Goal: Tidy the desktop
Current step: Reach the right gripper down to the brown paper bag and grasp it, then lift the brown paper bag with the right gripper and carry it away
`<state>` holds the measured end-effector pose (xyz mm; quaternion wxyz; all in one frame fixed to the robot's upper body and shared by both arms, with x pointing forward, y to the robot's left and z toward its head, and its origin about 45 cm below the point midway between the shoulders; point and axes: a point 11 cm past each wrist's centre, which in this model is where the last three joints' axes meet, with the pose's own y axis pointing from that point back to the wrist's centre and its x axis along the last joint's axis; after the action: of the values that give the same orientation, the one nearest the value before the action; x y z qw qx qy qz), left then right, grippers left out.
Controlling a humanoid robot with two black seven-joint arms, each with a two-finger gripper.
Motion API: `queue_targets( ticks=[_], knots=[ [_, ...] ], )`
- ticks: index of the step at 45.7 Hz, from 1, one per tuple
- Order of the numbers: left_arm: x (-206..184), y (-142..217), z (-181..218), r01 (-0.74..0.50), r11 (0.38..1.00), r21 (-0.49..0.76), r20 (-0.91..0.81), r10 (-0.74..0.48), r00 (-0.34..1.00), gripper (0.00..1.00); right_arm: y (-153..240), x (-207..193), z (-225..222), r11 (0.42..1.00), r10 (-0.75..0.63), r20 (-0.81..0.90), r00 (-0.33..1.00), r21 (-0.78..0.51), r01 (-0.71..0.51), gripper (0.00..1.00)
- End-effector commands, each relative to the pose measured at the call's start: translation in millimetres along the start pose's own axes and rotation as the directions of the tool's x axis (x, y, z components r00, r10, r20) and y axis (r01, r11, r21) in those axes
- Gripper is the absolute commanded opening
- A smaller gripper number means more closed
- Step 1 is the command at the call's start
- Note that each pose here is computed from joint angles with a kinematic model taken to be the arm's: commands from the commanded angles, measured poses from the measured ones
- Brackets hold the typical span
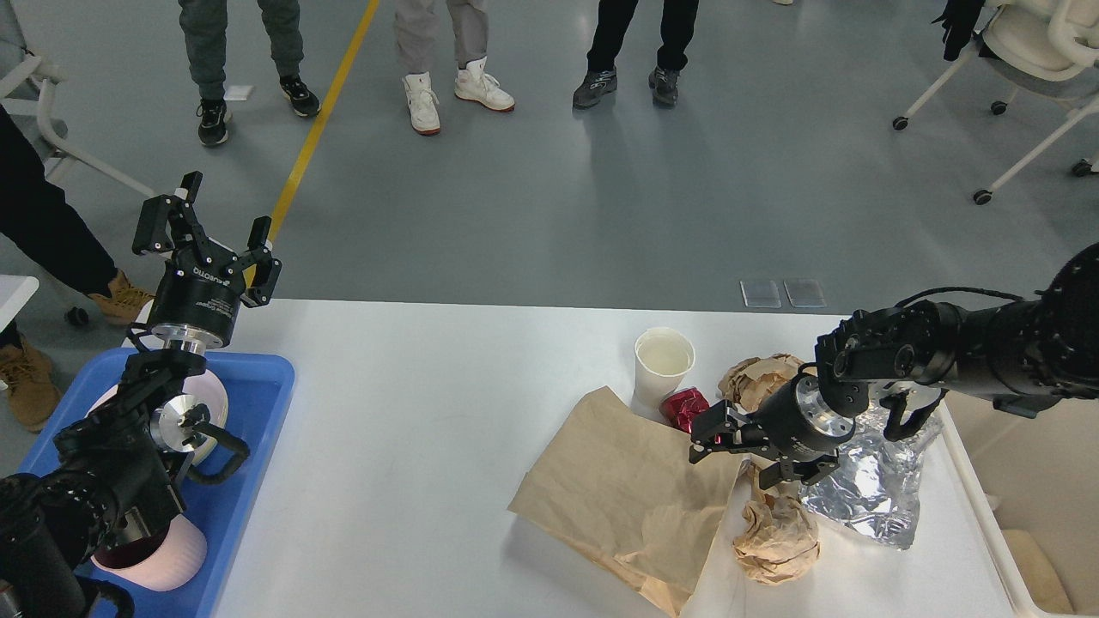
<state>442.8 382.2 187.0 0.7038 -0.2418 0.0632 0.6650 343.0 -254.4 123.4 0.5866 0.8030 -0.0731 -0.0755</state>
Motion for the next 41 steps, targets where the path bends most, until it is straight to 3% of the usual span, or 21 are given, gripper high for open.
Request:
queue_targets(
  ticks=[1, 9, 16, 22, 26, 30, 35, 41],
  knots=[
    [0, 0, 0, 0.001, 1.000, 0.000, -0.001, -0.001, 1.000, 0.96, -6, -2, -4, 1.000, -0.004, 0.015, 1.000, 0.027, 0.004, 1.00],
    [0, 0, 0, 0.000, 1.000, 0.000, 0.000, 0.000, 1.000, 0.96, -16, -9, -9, 0.998, -0.018, 0.031, 0.999, 0.062, 0.016, 0.99],
    [0, 0, 0, 0.001, 1.000, 0.000, -0.001, -0.001, 1.000, 0.96, -23, -13, -5, 0.999, -0.004, 0.039, 0.999, 0.037, 0.003, 0.77],
    [0, 0, 0, 0.000, 1.000, 0.000, 0.000, 0.000, 1.000, 0.96, -33, -11, 0, 0.997, 0.073, 0.046, 0.996, 0.031, -0.074, 0.73],
    [0, 0, 0, 0.000, 1.000, 0.000, 0.000, 0.000, 1.000, 0.96, -38, -11, -2, 0.993, 0.109, 0.056, 0.992, 0.045, -0.111, 0.55],
    [0, 0, 0, 0.001, 1.000, 0.000, -0.001, -0.001, 1.000, 0.96, -38, -13, -3, 0.994, 0.097, 0.055, 0.994, 0.047, -0.100, 0.23],
    [0, 0, 0, 0.000, 1.000, 0.000, 0.000, 0.000, 1.000, 0.96, -37, -16, -5, 0.995, 0.088, 0.054, 0.995, 0.050, -0.091, 0.01],
    [0, 0, 0, -0.001, 1.000, 0.000, 0.001, 0.001, 1.000, 0.96, -35, -19, -9, 0.997, 0.059, 0.049, 0.997, 0.054, -0.062, 0.00]
  ],
)
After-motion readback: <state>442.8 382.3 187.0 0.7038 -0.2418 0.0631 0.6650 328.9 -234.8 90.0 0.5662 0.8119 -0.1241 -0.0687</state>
